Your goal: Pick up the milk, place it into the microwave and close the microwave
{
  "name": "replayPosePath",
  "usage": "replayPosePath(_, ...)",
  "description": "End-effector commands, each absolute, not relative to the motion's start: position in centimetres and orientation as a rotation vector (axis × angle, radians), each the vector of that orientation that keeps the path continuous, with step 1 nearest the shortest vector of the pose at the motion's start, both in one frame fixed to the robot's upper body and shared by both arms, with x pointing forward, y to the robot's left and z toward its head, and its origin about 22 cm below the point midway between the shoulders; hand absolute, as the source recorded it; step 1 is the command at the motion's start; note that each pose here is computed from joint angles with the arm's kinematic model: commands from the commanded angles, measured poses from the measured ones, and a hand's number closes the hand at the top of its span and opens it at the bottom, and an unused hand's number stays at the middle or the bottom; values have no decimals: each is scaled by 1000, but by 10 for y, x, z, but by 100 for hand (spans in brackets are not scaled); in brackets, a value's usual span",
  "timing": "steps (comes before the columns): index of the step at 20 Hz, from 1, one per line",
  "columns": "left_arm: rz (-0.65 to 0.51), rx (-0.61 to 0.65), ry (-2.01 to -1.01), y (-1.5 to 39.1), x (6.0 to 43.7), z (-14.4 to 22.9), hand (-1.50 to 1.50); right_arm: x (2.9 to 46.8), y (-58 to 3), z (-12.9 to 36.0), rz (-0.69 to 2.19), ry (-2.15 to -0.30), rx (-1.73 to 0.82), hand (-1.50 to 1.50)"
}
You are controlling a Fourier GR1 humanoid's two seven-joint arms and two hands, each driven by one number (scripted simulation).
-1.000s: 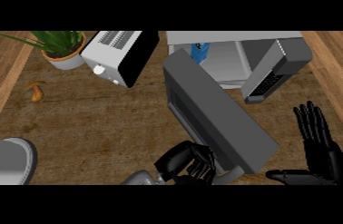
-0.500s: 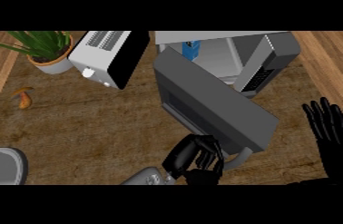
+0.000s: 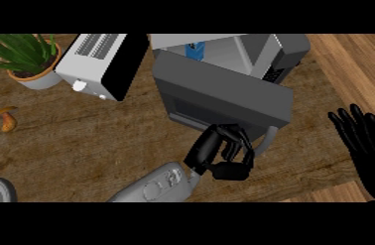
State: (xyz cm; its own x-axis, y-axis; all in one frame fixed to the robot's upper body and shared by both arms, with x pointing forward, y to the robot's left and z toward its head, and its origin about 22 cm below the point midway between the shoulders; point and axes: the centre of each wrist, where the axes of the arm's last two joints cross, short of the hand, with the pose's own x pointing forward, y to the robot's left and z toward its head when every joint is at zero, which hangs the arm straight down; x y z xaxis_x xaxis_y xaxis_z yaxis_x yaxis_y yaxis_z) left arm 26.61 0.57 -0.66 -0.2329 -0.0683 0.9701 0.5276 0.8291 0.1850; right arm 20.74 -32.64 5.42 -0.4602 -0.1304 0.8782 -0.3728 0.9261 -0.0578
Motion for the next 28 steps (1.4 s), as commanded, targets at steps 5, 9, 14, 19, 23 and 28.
replayPosePath(5, -438, -271, -1738, 0, 303, 20, 150, 211, -326, 70, 310, -2068, 450, -150)
replayPosePath(9, -272, -310, -1756, 3, 317, 37, 150, 208, -323, 74, 311, -2048, 488, -150)
replayPosePath(14, -214, -316, -1778, 4, 333, 46, 150, 212, -322, 88, 338, -2064, 509, -150)
replayPosePath(19, -189, -311, -1803, 7, 344, 48, 150, 216, -322, 99, 360, -2073, 530, -150)
replayPosePath(23, -147, -295, -1800, 9, 355, 53, 150, 218, -323, 107, 372, -2091, 539, -150)
replayPosePath(28, -126, -296, -1828, 9, 360, 55, 150, 220, -325, 113, 367, -2093, 556, -150)
